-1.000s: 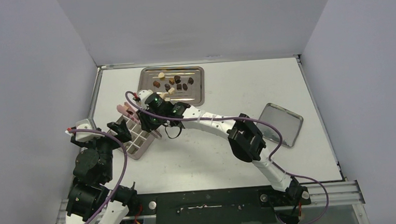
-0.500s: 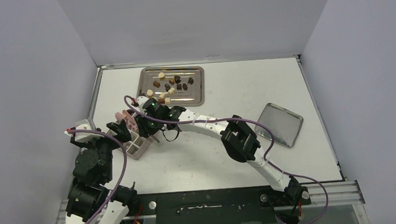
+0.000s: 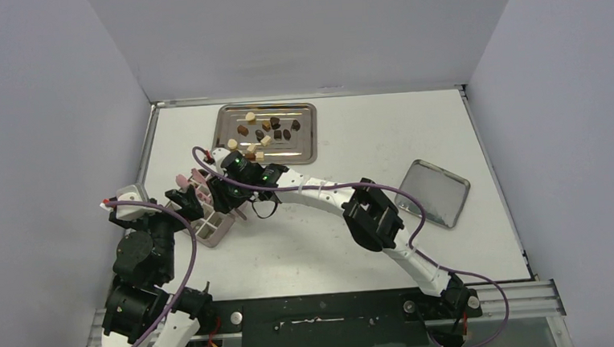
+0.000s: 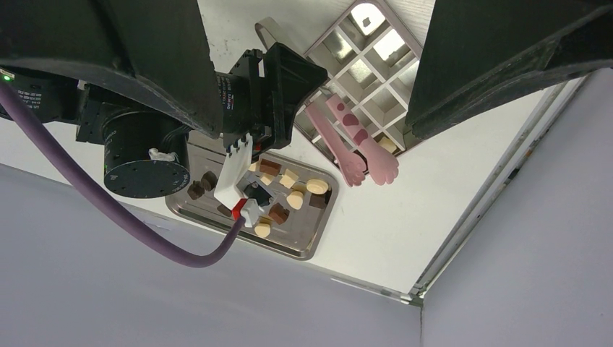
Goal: Pack the chocolate
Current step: Place the fake chocolate in the packing box, then adjust the clamp.
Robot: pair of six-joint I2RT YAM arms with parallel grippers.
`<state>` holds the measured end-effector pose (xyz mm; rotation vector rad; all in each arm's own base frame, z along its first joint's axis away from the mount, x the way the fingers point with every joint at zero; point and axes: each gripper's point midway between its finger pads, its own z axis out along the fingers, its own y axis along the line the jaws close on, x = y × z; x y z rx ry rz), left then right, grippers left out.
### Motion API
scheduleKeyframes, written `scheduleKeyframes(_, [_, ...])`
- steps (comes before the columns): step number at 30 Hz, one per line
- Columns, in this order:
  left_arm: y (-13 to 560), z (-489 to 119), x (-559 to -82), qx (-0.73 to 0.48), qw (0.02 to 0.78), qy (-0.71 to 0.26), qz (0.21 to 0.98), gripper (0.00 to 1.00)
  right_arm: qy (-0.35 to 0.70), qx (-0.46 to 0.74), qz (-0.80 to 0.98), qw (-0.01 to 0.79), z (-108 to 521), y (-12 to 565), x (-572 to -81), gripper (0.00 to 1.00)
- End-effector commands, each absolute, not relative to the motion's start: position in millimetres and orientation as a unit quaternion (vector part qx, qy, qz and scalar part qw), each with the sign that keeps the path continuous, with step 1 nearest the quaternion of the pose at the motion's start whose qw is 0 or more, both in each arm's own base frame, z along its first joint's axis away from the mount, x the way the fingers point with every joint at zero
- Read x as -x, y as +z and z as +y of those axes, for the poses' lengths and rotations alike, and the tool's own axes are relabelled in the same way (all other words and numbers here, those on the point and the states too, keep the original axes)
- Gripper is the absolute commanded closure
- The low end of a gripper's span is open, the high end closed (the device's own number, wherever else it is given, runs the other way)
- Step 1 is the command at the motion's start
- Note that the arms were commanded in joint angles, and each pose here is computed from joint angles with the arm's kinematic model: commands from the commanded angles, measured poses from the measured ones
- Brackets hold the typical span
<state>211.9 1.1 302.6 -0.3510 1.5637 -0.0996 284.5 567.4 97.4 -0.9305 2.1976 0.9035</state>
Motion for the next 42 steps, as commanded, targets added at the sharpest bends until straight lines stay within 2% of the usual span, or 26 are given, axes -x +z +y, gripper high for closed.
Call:
scheduleKeyframes(1, [319.8,5.4,-208.7,0.168,0.711,-0.05,0.681,0.03,0.362,0.347,0.799,0.333,580.4,138.1,-292.8,0.59])
scheduleKeyframes(15, [320.0,4.7,-208.8,0.167,0.711,-0.051,0.681,0.03,0.334,0.321,0.806,0.368,522.5,168.7,-329.5,0.62])
scheduleKeyframes(24, [317.3,3.2,-211.3,0.164,0.708,-0.049,0.685,0.03,0.277,0.314,0.827,0.376,483.0,162.9,-352.9,0.63])
scheduleKeyframes(31, [314.6,5.3,-212.5,0.17,0.705,-0.044,0.687,0.03,0.256,0.324,0.829,0.378,477.5,167.0,-355.4,0.65])
scheduleKeyframes(37, [304.4,1.2,-220.2,0.193,0.678,-0.05,0.707,0.03,0.287,0.324,0.815,0.386,481.6,184.1,-348.3,0.65])
scheduleKeyframes(42, [295.1,-21.6,-234.9,0.195,0.642,-0.091,0.736,0.14,0.319,0.33,0.803,0.379,483.7,196.1,-336.1,0.66])
